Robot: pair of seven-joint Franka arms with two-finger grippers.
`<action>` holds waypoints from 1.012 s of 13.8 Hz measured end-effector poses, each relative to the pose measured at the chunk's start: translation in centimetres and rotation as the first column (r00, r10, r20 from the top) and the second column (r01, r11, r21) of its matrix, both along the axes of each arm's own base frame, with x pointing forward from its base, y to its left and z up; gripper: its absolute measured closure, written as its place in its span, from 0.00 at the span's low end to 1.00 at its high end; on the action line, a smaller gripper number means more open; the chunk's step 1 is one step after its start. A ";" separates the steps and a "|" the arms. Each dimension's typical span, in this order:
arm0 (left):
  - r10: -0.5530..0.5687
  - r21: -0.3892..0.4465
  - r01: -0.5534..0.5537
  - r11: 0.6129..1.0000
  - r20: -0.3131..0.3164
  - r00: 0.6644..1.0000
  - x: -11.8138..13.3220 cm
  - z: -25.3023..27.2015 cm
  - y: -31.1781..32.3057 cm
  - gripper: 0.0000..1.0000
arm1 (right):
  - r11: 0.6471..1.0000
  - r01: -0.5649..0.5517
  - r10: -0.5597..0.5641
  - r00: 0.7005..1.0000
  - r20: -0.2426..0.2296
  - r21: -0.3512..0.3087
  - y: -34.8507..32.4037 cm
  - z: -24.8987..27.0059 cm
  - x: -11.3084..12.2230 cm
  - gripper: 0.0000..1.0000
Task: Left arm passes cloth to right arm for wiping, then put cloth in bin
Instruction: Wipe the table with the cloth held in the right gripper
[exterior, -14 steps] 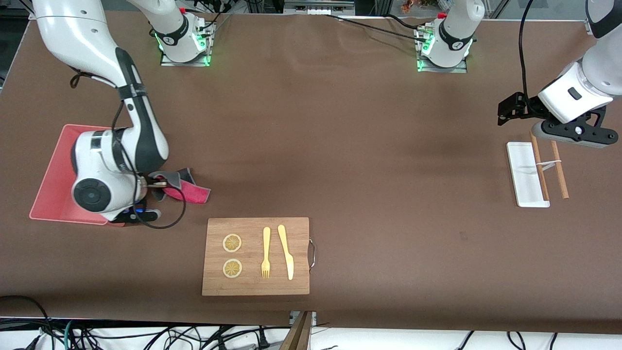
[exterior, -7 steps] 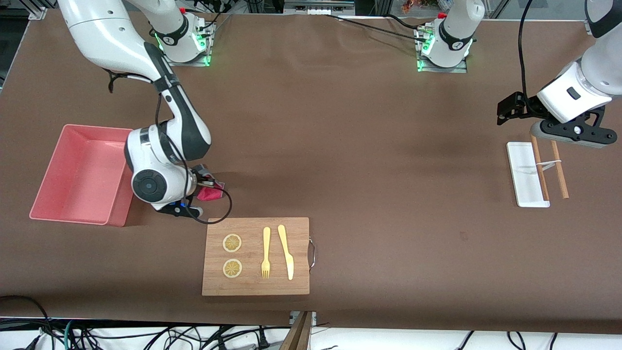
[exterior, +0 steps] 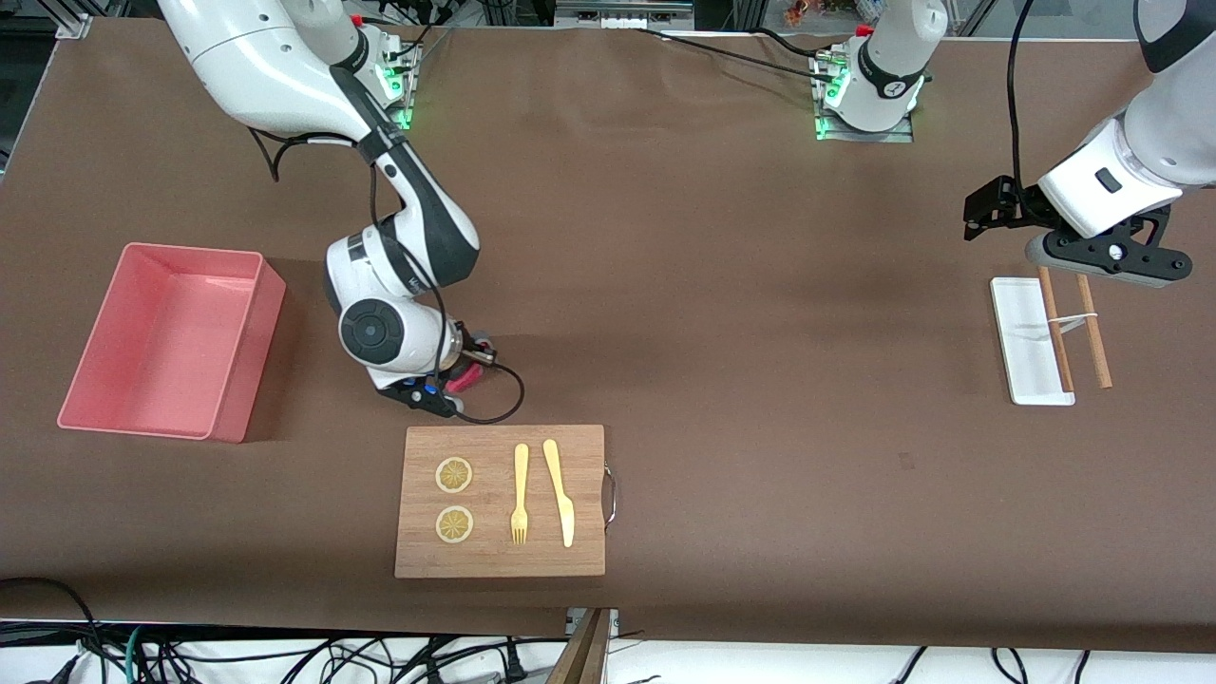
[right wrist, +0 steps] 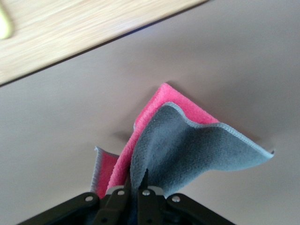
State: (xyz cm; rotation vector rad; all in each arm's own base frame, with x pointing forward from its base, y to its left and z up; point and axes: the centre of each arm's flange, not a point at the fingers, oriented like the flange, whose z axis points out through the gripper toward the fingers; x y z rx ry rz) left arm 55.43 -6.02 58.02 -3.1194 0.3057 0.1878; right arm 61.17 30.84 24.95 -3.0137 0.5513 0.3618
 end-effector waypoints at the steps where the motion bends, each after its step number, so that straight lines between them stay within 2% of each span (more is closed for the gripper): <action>1: 0.000 0.000 0.000 1.000 -0.001 1.000 0.0 0.0 0.0 0.00 | 0.999 0.024 -0.024 1.000 0.009 0.023 1.1 0.3 -0.2 0.98; 7: 0.000 0.000 0.000 1.000 0.000 1.000 0.0 0.0 -0.1 0.00 | 0.979 0.158 -0.167 0.984 0.063 0.126 7.1 1.1 -1.7 0.98; 10: -0.001 0.000 0.001 1.000 0.000 1.000 0.0 0.0 -0.1 0.00 | 0.966 0.202 -0.211 0.977 0.034 0.161 7.7 1.1 -1.9 0.98; 14: -0.003 0.000 0.003 1.000 0.000 1.000 0.0 0.0 -0.2 0.00 | 0.990 0.106 -0.103 0.994 -0.031 0.098 3.2 0.0 -0.9 0.98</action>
